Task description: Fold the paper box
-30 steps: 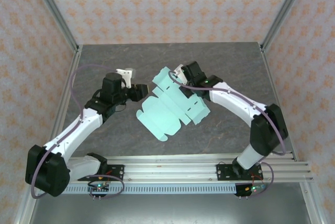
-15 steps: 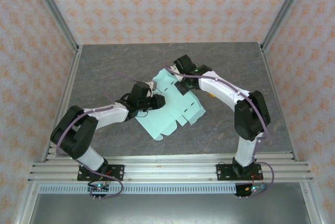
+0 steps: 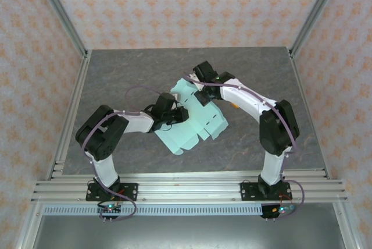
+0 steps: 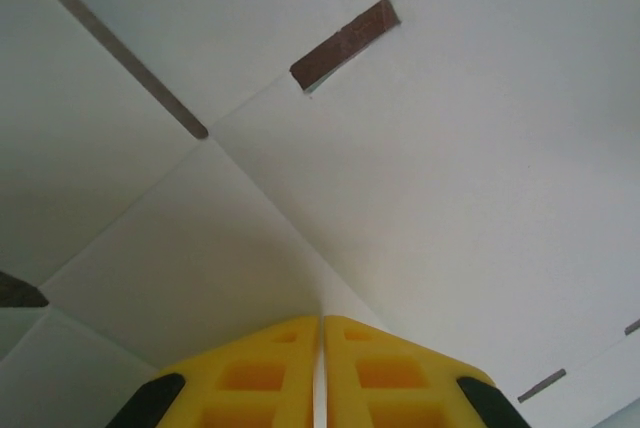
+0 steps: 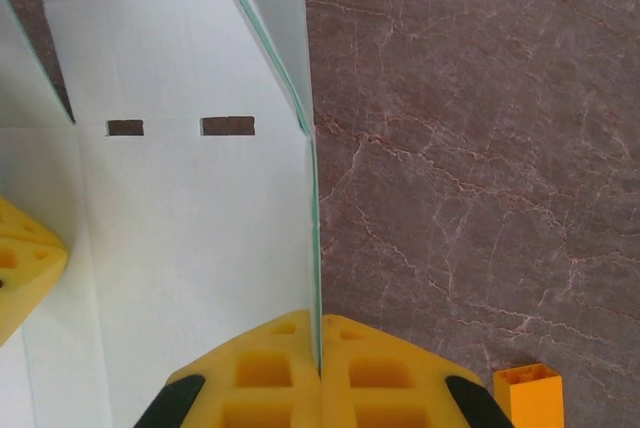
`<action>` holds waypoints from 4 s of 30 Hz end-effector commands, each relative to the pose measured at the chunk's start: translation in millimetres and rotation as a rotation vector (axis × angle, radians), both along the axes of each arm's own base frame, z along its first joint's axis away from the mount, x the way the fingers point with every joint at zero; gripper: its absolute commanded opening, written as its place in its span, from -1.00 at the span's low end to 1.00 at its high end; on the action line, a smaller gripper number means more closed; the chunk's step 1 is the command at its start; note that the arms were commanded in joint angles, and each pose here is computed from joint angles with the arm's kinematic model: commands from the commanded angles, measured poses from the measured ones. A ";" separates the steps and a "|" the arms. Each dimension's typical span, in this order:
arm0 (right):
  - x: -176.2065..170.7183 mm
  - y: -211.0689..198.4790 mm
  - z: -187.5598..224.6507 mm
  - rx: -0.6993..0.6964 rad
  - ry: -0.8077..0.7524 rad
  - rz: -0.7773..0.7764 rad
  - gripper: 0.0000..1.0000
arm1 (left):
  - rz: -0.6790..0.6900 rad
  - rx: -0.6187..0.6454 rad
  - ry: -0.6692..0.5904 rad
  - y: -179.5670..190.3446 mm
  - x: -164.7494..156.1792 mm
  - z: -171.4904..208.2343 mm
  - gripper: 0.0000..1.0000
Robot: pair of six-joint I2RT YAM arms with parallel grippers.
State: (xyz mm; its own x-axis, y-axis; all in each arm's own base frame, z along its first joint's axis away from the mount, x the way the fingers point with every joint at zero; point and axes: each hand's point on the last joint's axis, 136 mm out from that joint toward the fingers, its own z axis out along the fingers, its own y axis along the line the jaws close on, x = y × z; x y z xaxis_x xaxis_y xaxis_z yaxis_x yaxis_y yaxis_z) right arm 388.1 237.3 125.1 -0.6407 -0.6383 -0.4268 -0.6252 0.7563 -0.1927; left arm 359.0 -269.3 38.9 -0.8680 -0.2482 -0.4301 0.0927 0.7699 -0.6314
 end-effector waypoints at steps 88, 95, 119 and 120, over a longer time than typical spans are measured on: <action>17.1 25.6 31.4 -0.322 -0.526 0.285 -1.00 | 0.176 0.082 -0.110 75.7 -24.1 17.4 -0.21; 1.9 15.9 41.3 -0.196 -0.418 0.334 -1.00 | 0.237 0.091 -0.204 109.3 -22.3 62.5 -0.11; -34.2 20.1 66.5 0.197 -0.093 0.387 -1.00 | -0.235 -0.024 -0.514 27.1 18.5 171.0 0.12; -34.5 19.6 66.2 0.198 -0.090 0.386 -1.00 | -0.242 -0.022 -0.516 26.0 20.4 170.5 0.12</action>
State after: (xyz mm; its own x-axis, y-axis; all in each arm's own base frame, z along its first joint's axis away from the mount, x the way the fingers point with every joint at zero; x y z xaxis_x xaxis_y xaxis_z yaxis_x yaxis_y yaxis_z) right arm 356.9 255.5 163.6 -0.3361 -0.7573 -0.5600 -0.8581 0.4912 -0.1493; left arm 376.2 -236.8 195.6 -0.6166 -0.1276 -0.7769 0.4918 0.7081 -0.5067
